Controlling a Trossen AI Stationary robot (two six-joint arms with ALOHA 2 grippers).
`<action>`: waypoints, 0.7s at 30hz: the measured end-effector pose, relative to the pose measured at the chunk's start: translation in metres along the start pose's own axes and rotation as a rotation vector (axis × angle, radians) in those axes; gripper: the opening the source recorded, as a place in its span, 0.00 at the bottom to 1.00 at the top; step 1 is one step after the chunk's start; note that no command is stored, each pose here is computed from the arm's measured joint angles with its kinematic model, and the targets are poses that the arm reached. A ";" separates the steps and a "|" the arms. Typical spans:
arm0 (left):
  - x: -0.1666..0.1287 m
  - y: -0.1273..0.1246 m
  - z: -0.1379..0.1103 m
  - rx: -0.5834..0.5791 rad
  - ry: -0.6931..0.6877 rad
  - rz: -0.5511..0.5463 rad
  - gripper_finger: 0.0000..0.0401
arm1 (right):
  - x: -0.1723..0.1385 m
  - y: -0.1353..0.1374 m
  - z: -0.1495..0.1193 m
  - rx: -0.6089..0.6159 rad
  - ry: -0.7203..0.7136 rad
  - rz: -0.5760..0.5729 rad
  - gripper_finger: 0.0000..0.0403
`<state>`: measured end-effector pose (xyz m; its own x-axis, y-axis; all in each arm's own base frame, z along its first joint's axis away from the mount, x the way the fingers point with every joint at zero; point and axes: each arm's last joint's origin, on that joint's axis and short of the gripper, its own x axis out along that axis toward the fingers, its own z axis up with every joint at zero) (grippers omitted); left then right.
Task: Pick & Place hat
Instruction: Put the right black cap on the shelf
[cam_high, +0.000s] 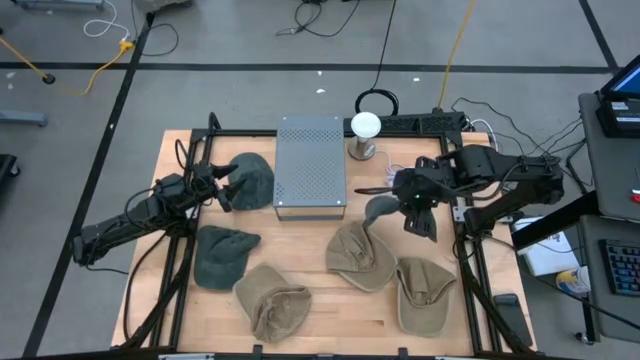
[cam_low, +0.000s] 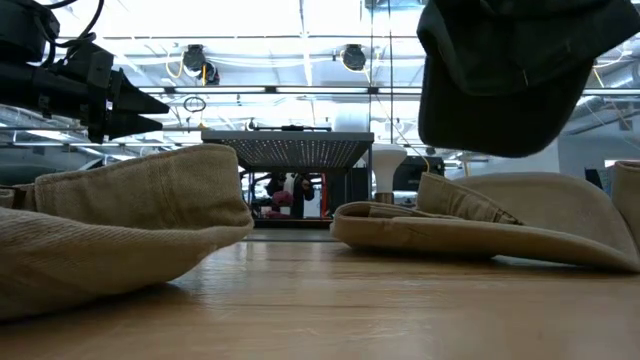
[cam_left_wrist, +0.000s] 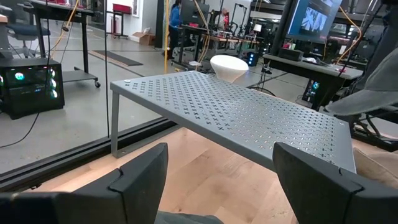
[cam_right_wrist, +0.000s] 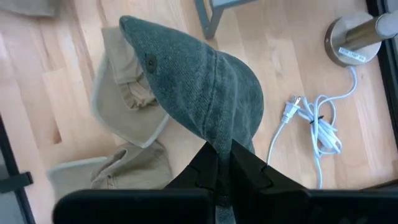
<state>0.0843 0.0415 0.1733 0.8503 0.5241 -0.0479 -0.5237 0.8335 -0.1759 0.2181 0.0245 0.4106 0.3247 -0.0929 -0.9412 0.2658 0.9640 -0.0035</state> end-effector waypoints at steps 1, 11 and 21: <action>0.000 0.000 0.000 0.000 0.000 0.000 0.73 | -0.002 0.000 0.000 0.001 -0.008 0.003 0.02; 0.000 0.000 0.000 0.000 0.000 -0.001 0.73 | -0.002 -0.005 0.019 -0.051 -0.031 -0.030 0.02; 0.000 0.000 0.000 0.000 0.000 -0.001 0.73 | 0.005 -0.010 0.048 -0.075 -0.035 -0.048 0.02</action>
<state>0.0843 0.0414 0.1733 0.8507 0.5234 -0.0478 -0.5230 0.8339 -0.1762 0.2608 0.0023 0.4223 0.3451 -0.1470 -0.9270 0.2133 0.9741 -0.0750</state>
